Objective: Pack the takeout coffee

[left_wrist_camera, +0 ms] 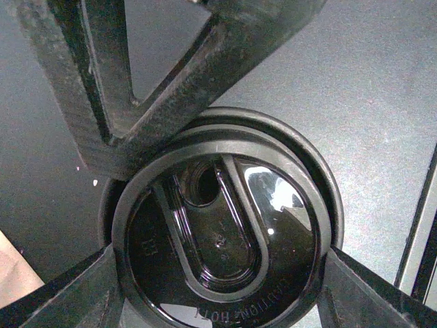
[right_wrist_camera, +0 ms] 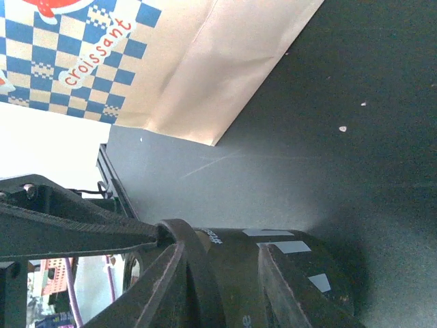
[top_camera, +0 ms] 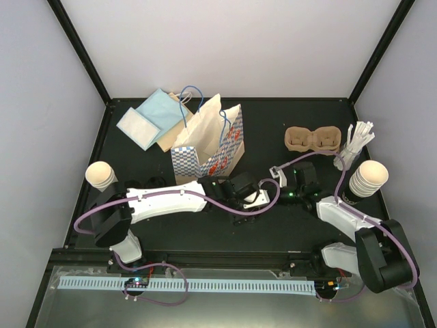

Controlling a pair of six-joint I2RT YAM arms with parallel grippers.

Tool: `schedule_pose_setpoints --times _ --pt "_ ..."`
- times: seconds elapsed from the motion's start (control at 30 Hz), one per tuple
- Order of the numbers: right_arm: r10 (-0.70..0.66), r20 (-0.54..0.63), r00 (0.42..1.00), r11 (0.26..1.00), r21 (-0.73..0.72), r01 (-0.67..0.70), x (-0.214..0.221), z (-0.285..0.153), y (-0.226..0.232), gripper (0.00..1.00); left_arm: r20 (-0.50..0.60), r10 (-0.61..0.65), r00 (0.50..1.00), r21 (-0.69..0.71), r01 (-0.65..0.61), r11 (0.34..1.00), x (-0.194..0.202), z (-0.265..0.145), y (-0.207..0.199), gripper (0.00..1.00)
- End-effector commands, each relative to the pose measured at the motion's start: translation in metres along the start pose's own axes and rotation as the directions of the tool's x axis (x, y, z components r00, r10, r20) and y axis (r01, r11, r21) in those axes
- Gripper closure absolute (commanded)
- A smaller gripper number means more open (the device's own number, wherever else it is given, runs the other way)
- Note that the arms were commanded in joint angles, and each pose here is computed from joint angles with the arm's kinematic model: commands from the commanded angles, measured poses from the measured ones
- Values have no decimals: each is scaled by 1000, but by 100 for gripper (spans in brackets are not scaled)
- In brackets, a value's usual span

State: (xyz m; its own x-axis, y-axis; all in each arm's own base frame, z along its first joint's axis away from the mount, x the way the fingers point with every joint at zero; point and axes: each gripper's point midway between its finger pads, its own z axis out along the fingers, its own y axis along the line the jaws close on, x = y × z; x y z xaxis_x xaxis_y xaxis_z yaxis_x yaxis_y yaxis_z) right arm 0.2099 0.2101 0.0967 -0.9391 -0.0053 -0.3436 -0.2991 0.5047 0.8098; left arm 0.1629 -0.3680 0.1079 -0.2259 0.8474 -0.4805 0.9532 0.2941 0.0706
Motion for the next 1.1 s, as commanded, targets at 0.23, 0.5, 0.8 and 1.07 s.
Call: schedule_pose_setpoints --times 0.23,0.5,0.8,1.07 --pt "164 -16 986 985 54 -163 46 11 -43 72 -269 2 963 44 11 999 55 35 -12 40" --pt "253 -7 968 961 122 -250 71 11 -68 73 -273 -7 962 55 23 998 60 41 -15 40" --pt "250 9 968 945 216 -246 64 4 -75 72 -278 -22 960 51 37 998 63 42 -15 40" --pt "59 150 987 950 296 -102 -4 -34 -28 65 -307 -69 949 10 75 997 71 42 -11 40"
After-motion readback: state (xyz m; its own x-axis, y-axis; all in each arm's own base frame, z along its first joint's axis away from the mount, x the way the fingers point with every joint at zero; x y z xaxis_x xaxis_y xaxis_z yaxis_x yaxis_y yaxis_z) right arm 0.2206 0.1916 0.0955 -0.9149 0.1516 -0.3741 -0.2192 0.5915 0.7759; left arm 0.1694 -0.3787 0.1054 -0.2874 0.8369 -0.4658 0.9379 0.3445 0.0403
